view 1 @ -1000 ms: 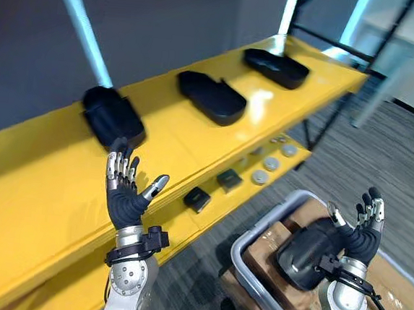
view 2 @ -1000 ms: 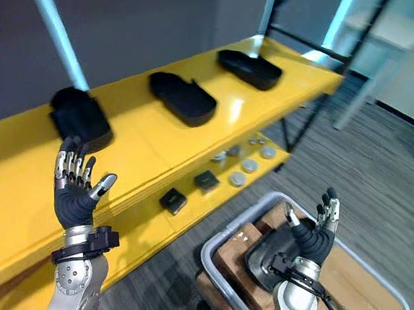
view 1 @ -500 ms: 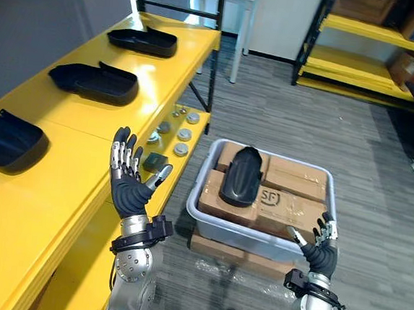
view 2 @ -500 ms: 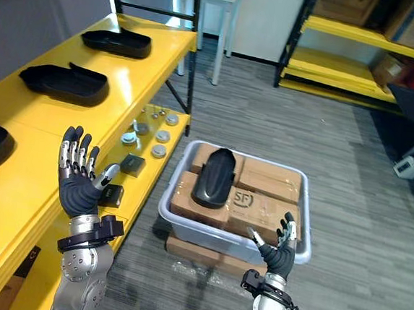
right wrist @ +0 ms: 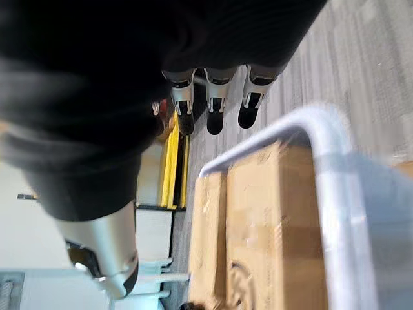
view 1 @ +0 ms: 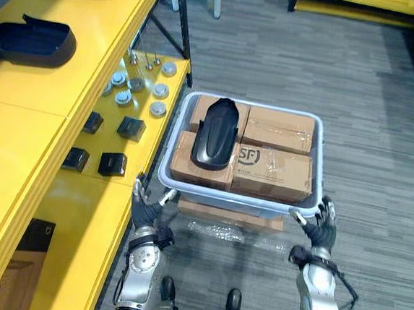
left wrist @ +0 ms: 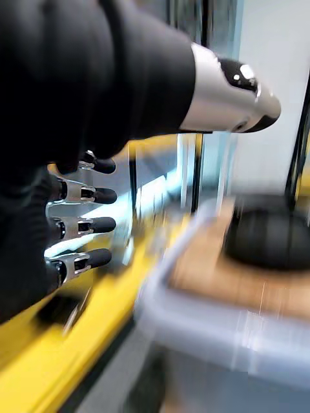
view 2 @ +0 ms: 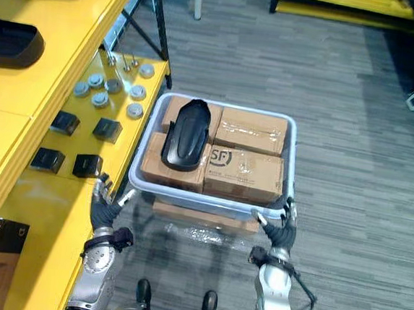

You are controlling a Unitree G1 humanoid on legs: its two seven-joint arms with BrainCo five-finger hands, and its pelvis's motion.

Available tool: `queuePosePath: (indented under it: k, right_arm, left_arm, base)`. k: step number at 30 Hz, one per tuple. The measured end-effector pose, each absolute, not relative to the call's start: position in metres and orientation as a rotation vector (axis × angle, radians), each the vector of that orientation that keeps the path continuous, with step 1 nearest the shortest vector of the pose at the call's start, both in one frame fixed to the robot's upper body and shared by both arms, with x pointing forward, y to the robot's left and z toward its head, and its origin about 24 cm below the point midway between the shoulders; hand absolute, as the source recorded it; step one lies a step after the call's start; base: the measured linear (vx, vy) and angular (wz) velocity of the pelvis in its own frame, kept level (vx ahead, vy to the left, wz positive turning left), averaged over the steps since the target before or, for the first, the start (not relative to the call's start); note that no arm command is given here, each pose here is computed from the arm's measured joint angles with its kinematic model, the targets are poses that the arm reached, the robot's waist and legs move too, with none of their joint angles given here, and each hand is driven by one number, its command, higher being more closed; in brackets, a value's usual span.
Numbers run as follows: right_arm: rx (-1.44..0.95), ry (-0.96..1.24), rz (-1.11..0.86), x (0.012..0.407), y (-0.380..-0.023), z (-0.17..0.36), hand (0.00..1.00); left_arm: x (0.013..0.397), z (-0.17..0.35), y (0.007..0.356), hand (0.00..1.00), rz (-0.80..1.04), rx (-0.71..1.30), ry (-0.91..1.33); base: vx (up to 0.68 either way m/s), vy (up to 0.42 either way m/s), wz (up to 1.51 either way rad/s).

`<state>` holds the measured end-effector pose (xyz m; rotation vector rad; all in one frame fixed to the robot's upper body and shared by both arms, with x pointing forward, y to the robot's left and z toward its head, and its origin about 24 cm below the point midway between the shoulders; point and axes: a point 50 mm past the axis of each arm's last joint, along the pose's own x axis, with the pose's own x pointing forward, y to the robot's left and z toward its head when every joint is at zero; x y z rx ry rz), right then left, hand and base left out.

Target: Walk over and take plastic housings, then place them on the shelf

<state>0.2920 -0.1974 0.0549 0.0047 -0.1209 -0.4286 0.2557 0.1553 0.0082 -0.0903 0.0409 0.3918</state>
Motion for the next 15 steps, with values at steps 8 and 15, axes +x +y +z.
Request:
queuePosePath:
  k: [8,15]
  right_arm:
    - [0.043,-0.267,-0.515,0.361,-0.196,0.136,0.0]
    - [0.056,-0.245,-0.56,0.391,-0.2,0.172,0.0]
  left_arm:
    - [0.252,-0.013,0.162,0.0,0.378,-0.025,0.145]
    - [0.249,-0.023,0.162,0.0,0.352,0.015,0.185]
  base:
    - [-0.02,0.045,0.21]
    - [-0.03,0.045,0.08]
